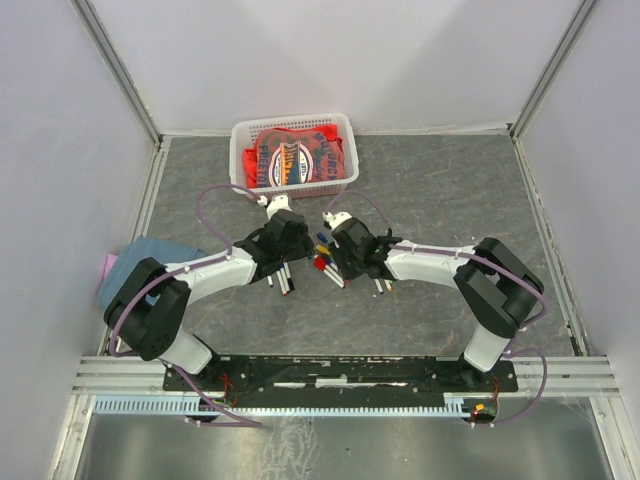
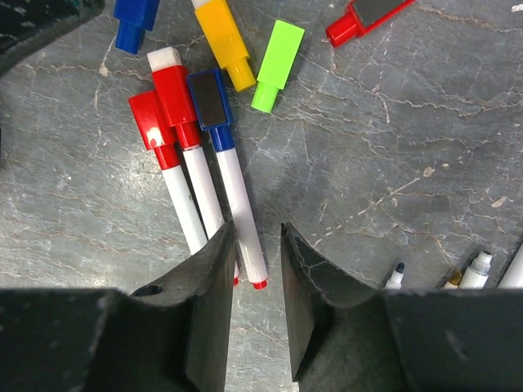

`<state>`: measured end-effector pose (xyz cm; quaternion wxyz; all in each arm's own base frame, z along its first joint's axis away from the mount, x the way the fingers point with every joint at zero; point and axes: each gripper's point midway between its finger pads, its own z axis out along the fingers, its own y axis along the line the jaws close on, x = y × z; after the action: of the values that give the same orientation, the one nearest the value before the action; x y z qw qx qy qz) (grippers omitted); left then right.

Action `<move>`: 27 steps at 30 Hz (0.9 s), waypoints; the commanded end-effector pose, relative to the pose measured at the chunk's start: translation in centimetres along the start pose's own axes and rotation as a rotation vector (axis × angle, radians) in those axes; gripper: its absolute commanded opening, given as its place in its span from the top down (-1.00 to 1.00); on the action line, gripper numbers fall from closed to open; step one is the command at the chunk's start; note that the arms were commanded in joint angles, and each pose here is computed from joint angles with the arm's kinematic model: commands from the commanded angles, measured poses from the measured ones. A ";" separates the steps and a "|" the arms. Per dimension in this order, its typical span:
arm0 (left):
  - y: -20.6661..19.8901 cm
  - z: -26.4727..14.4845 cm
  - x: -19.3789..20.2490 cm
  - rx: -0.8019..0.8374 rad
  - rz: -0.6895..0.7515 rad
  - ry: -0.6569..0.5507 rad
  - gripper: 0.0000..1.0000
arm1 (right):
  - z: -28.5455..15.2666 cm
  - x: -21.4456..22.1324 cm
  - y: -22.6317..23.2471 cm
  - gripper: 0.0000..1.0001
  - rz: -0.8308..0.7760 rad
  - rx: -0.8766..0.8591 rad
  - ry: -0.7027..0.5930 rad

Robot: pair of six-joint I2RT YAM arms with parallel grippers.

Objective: Open the pen caps

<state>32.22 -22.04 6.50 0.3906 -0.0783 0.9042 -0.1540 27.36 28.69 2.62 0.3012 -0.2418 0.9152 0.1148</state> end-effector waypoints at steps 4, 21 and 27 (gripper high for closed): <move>-1.3 -0.9 -1.9 0.054 -0.036 -0.060 -0.24 | 0.5 -1.3 0.9 0.30 -0.007 -0.023 -0.033; -2.0 -1.3 -2.0 0.093 -0.064 -0.054 -0.31 | 0.7 2.1 -0.4 0.86 0.011 0.025 0.038; -2.4 -1.8 -2.2 0.123 -0.092 -0.047 -0.34 | -0.1 0.5 0.0 0.98 0.045 0.009 -0.017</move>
<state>31.78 -22.76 7.50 0.3883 -0.0765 0.8998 -0.1839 27.32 28.82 1.81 0.3038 -0.2313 0.9168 0.1169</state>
